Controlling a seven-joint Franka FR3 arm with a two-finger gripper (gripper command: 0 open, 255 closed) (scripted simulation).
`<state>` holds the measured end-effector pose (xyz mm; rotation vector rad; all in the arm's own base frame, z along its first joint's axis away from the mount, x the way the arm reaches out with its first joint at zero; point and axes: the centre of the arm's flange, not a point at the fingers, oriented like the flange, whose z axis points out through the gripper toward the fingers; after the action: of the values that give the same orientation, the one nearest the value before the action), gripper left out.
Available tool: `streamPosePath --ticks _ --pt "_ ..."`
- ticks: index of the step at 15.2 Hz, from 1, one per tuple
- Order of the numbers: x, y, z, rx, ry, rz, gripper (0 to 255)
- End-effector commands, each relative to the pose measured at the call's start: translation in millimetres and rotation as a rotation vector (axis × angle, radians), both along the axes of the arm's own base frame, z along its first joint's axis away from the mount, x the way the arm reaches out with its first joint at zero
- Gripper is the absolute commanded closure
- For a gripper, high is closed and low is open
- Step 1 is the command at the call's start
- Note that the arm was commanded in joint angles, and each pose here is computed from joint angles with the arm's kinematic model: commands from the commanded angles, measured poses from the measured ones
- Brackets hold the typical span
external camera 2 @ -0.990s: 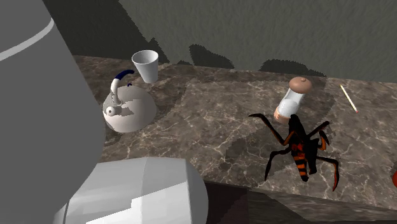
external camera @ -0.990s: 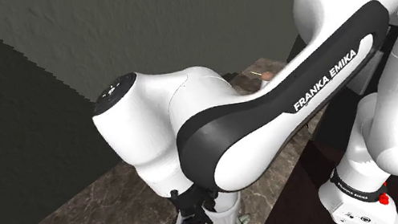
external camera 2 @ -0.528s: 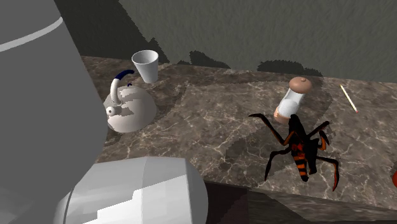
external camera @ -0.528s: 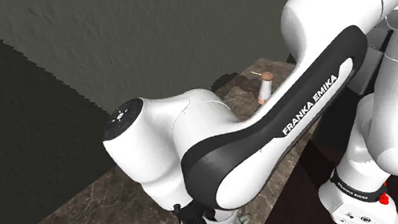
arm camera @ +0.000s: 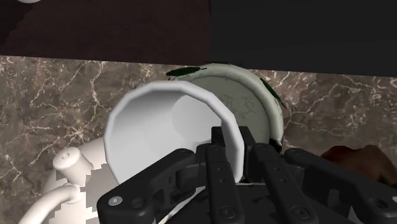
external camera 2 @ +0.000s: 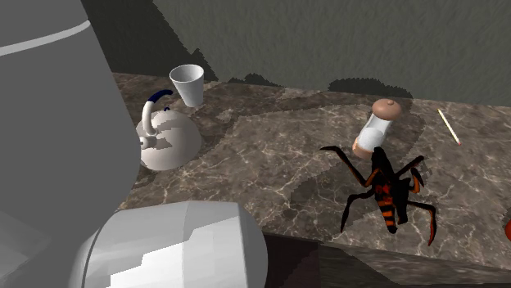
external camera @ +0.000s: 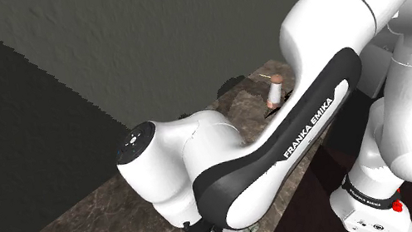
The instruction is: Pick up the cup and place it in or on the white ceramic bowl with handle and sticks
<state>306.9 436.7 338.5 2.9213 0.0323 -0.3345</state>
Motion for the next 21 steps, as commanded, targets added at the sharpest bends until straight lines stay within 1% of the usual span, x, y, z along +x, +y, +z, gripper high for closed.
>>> streamPosePath --ticks 1,5,6,11,15,21 --pt "0 0 -1 0.000 0.000 0.000 255" --pt "0 0 -1 0.000 0.000 0.000 255" --pt "0 0 -1 0.000 0.000 0.000 0" --pt "0 0 -1 0.000 0.000 0.000 0" --pt "11 10 47 0.000 0.000 0.000 0" --pt "11 10 47 0.000 0.000 0.000 0"
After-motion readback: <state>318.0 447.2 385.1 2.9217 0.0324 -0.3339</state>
